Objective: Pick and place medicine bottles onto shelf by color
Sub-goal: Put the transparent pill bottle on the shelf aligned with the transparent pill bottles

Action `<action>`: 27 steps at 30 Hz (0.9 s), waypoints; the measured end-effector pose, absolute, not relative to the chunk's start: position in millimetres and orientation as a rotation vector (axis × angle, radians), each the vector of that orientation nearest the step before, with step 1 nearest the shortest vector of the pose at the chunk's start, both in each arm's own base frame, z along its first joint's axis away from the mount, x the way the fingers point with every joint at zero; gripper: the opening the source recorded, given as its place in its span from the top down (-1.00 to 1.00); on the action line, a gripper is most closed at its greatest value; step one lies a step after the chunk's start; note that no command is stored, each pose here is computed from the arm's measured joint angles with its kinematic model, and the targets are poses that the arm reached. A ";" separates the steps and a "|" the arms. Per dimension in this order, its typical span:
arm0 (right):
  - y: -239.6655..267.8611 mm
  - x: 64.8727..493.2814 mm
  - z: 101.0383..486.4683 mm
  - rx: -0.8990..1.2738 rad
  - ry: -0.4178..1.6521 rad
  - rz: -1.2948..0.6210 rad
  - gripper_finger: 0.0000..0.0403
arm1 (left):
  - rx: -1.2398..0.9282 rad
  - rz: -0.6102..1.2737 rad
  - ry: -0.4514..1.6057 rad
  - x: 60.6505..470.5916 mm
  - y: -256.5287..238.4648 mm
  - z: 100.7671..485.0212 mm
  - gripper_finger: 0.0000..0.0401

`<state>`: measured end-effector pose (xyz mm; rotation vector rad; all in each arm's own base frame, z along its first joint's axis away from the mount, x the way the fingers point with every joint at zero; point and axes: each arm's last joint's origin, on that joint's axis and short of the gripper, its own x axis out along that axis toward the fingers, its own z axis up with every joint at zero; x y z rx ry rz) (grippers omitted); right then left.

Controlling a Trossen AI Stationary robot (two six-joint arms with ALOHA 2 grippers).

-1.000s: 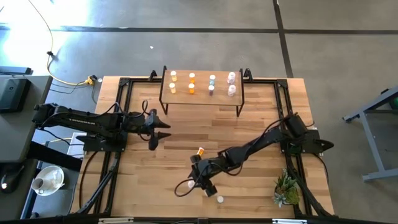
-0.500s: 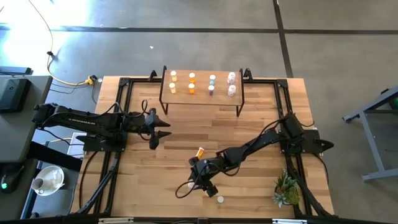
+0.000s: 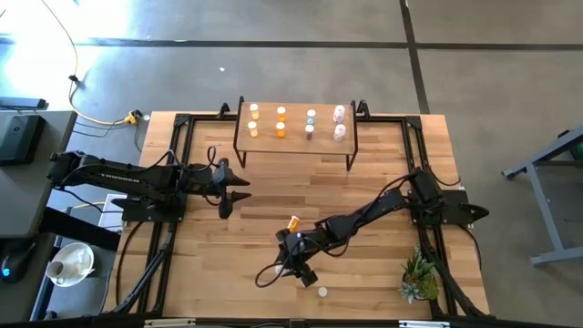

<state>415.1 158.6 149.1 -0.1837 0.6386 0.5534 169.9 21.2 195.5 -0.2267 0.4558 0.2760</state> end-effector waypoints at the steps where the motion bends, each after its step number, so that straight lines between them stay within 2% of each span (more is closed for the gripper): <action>1: 158.4 415.2 149.1 -0.184 0.639 0.553 -0.05 | -0.227 0.276 0.455 170.0 21.2 195.5 0.10; 9: 158.3 414.9 148.6 -0.179 0.644 0.560 -0.02 | -0.224 0.275 0.456 170.0 21.2 195.5 0.10; 27: 156.9 415.9 146.0 -0.151 0.653 0.576 0.35 | -0.219 0.295 0.454 169.8 21.8 195.5 0.10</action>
